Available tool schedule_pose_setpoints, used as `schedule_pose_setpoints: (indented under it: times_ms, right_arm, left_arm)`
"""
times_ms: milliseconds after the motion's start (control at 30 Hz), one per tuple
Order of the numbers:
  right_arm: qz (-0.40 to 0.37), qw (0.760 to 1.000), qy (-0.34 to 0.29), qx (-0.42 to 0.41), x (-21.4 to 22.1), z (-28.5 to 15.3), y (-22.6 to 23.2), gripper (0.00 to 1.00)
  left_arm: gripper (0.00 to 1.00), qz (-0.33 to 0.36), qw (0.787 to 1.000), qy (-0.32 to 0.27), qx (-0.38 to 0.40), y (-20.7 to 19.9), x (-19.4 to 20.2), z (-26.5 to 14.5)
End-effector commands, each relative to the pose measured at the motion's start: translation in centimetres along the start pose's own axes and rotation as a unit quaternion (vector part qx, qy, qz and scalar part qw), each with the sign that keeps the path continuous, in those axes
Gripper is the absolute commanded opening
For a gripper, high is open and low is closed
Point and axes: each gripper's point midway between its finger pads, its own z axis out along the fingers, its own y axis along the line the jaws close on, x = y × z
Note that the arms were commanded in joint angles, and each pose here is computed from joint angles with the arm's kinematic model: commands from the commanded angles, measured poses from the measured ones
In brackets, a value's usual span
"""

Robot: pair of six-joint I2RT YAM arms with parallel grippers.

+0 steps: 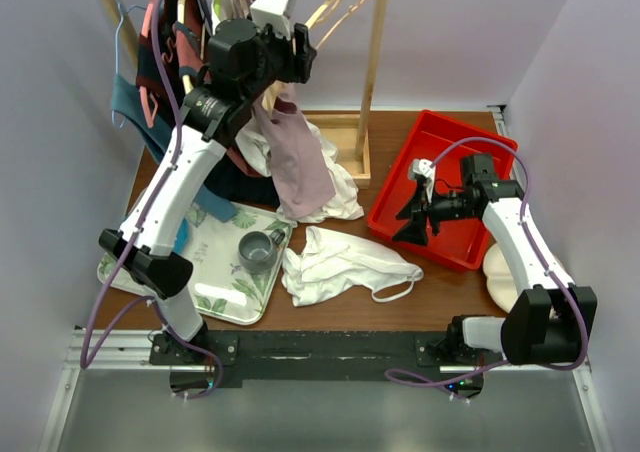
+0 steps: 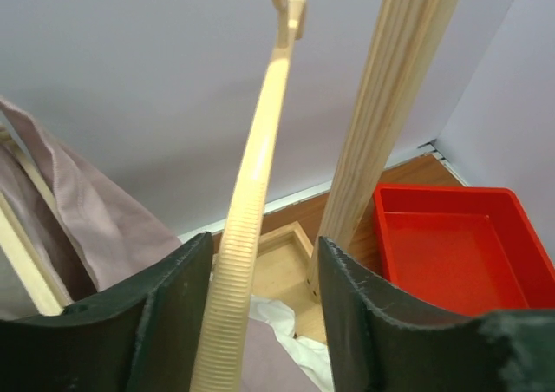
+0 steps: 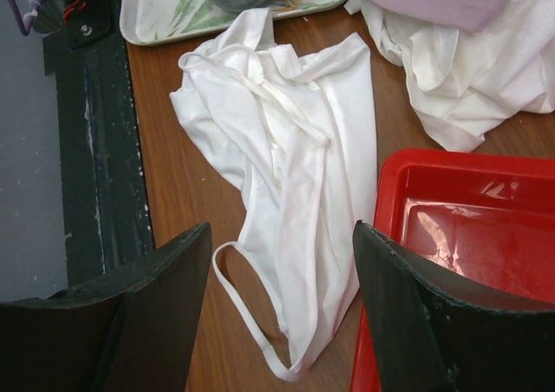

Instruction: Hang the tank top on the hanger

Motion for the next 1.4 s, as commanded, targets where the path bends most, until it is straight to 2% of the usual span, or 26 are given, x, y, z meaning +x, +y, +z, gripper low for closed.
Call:
schedule_pose_setpoints:
  times_ms: [0,133,167,267,500,600,633,900,1133,1367]
  right_arm:
    - [-0.013,1.000,-0.014,-0.008,-0.6,-0.3,0.6,0.70]
    - [-0.016,1.000,-0.015,-0.007,-0.7,-0.5,0.6,0.70]
    - [-0.015,1.000,-0.014,-0.007,-0.7,-0.5,0.7,0.70]
    - [-0.016,1.000,-0.016,-0.007,-0.8,-0.6,0.6,0.70]
    - [-0.014,1.000,-0.014,-0.007,-0.7,-0.6,0.6,0.70]
    - [-0.015,1.000,-0.015,-0.006,-0.6,-0.8,0.5,0.70]
    - [-0.014,1.000,-0.016,-0.005,-0.6,-0.8,0.5,0.70]
    - [-0.014,1.000,-0.017,-0.007,-0.7,-0.8,0.6,0.70]
    - [-0.010,1.000,-0.016,-0.009,-0.5,-0.7,0.6,0.71]
    - [-0.007,1.000,-0.012,-0.008,-0.3,-0.6,0.4,0.71]
  left_arm:
    - [0.50,0.006,1.000,-0.009,-0.028,1.1,0.3,1.3]
    - [0.25,0.017,0.999,-0.016,-0.022,0.9,0.3,2.1]
    - [0.16,0.022,0.999,-0.018,-0.021,0.9,0.3,2.2]
    - [0.00,0.025,0.999,-0.030,-0.015,0.7,-0.4,2.1]
    - [0.00,0.011,0.996,-0.085,0.002,0.0,-3.2,1.5]
    - [0.00,-0.001,0.993,-0.121,0.010,-0.3,-5.2,-0.3]
    - [0.00,-0.003,0.993,-0.114,0.010,-0.2,-4.2,-0.3]
    - [0.00,-0.010,0.989,-0.150,0.000,0.4,-5.1,-4.7]
    - [0.00,-0.004,0.989,-0.147,-0.004,0.6,-4.3,-4.9]
    - [0.00,-0.012,0.983,-0.182,-0.010,0.8,-6.0,-3.7]
